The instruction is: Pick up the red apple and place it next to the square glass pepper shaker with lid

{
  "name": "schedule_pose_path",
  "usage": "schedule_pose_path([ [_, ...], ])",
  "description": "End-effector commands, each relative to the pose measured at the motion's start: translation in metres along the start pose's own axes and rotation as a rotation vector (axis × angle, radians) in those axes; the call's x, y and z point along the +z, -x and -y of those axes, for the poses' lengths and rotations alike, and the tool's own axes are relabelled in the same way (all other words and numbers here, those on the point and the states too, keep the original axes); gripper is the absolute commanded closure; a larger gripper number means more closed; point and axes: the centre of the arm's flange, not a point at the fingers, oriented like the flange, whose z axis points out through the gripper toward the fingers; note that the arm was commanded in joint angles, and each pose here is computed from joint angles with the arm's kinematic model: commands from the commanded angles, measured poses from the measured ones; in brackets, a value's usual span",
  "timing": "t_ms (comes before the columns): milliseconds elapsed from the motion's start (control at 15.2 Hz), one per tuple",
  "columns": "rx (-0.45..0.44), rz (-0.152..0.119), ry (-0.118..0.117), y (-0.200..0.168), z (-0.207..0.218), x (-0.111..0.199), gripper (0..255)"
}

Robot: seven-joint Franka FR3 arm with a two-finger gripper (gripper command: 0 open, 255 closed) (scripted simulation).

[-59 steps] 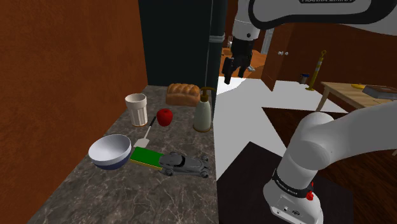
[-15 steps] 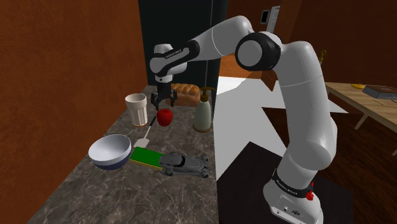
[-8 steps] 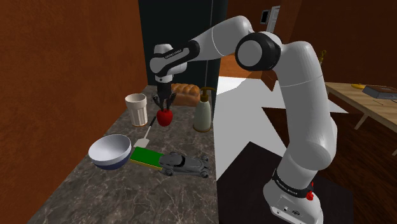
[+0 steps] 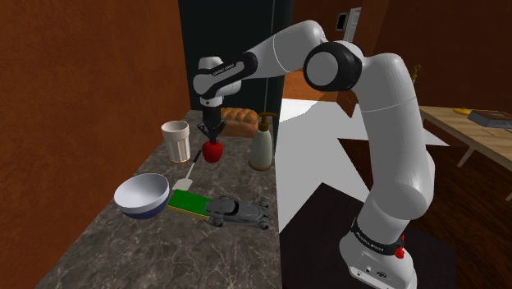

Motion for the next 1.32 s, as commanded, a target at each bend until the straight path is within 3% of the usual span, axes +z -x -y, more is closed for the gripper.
schedule_pose_path([
  [0, 0.000, 0.000, 0.000, 0.000, 0.000, -0.005, 255],
  [1254, 0.000, 0.000, 0.000, 0.007, 0.006, -0.105, 255],
])
